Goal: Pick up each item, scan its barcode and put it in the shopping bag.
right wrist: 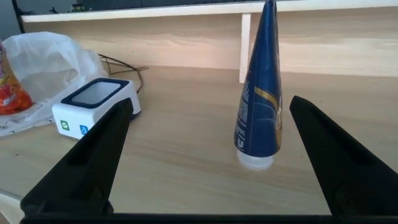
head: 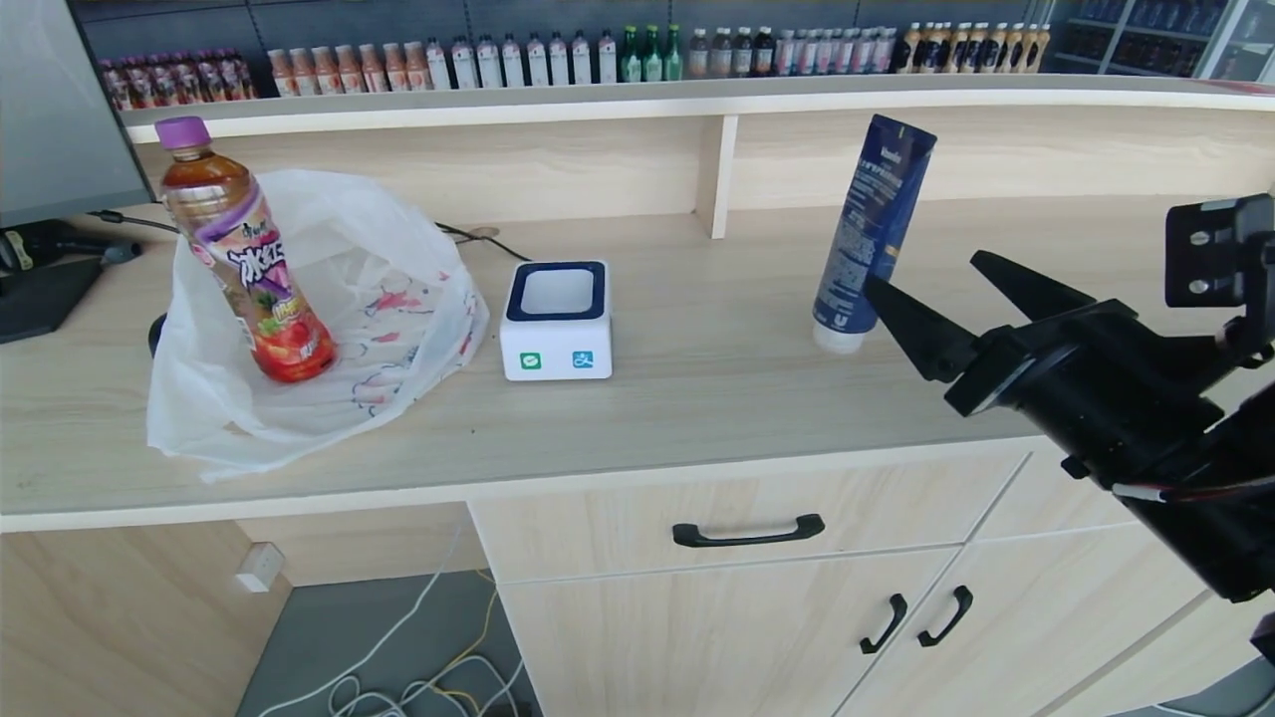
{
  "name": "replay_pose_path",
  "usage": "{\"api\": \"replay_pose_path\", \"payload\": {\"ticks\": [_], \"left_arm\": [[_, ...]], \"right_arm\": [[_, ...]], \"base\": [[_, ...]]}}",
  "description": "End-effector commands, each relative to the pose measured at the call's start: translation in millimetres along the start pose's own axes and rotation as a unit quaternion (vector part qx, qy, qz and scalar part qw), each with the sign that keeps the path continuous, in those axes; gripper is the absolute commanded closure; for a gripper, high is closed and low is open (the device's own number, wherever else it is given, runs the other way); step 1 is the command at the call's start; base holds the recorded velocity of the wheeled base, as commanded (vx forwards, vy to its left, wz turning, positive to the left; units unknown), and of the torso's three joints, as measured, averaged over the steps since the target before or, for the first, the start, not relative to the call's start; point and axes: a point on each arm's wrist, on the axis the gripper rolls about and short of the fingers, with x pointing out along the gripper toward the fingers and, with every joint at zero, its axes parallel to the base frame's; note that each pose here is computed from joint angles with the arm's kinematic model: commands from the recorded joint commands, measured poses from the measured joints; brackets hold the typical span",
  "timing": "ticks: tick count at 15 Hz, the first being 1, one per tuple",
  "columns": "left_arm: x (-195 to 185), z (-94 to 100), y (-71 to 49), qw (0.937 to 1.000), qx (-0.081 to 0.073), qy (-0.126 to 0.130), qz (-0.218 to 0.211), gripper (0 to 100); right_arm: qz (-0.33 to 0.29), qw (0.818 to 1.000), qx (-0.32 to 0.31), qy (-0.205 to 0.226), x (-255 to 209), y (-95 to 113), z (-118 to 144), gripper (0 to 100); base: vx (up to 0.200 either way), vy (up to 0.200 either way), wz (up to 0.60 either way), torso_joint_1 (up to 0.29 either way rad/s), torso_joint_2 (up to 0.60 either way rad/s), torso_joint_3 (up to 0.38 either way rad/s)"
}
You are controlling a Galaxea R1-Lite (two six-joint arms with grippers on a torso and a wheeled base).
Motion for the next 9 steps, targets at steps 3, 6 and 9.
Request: {"api": "replay_pose_path", "payload": {"ticks": [3,6,9], "left_arm": [[0.0,0.0,0.0,1.0000,0.000,0.000,0.000,100],[0.0,0.0,0.0,1.0000,0.000,0.000,0.000,100],[0.0,0.0,0.0,1.0000,0.000,0.000,0.000,100]], "right_arm": [[-0.034,0.999,-0.008,0.003,6.6,-6.0,1.2,0],[-0.043,0.999,0.008,0.024,11.5,-9.6,-3.7,0],[-0.033,0.998,0.008,0.055,29.2,-14.3,1.6,0]], "base": [[0.000,0.000,0.00,0.000,0.00,0.000],[0.000,0.000,0.00,0.000,0.00,0.000],[0.000,0.000,0.00,0.000,0.00,0.000]]}}
